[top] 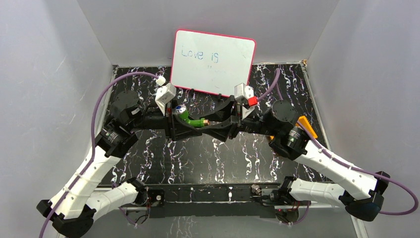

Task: Install the water faucets
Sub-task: Adjust the water faucet.

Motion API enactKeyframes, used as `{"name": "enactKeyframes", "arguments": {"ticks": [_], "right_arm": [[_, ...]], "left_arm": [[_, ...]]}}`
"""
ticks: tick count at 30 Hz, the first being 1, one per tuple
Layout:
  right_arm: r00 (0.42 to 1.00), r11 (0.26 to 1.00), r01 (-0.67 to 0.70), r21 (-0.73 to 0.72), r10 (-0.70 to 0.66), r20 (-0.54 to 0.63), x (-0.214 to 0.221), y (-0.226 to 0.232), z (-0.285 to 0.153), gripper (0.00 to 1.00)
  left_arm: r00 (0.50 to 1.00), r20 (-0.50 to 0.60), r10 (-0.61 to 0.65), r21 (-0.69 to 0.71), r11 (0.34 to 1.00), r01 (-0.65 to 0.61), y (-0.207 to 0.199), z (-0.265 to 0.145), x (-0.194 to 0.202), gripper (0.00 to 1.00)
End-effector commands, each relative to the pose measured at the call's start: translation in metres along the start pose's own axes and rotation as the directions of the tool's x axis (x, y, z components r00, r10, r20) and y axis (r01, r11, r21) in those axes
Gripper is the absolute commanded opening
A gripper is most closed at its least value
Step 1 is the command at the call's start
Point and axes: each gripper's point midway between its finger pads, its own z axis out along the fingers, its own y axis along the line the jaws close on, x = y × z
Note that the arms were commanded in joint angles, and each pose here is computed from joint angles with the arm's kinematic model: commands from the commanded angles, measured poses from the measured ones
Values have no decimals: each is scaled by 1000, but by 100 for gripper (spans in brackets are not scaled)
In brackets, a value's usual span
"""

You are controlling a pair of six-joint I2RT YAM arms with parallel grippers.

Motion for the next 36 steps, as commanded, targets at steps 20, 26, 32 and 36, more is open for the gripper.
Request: {"name": "enactKeyframes", "arguments": {"ticks": [20,26,32,36], "right_arm": [[976,997,-35,-67,49,210,-40,19,-6,0],[973,997,-46,-70,60,223,-42,18,-5,0],[951,997,-54,-57,69,302,-57,17,-9,0],[935,996,-60,-65,79,345,-66,19,-11,0]], "left_arm": [[996,83,28,127,991,-38,-32,-3,-23,44],[993,114,34,142,989,-50,-36,-4,-27,49],[991,127,34,152,987,-53,-38,-4,-29,48],[990,136,38,153,986,-59,-39,-5,-30,49]]}}
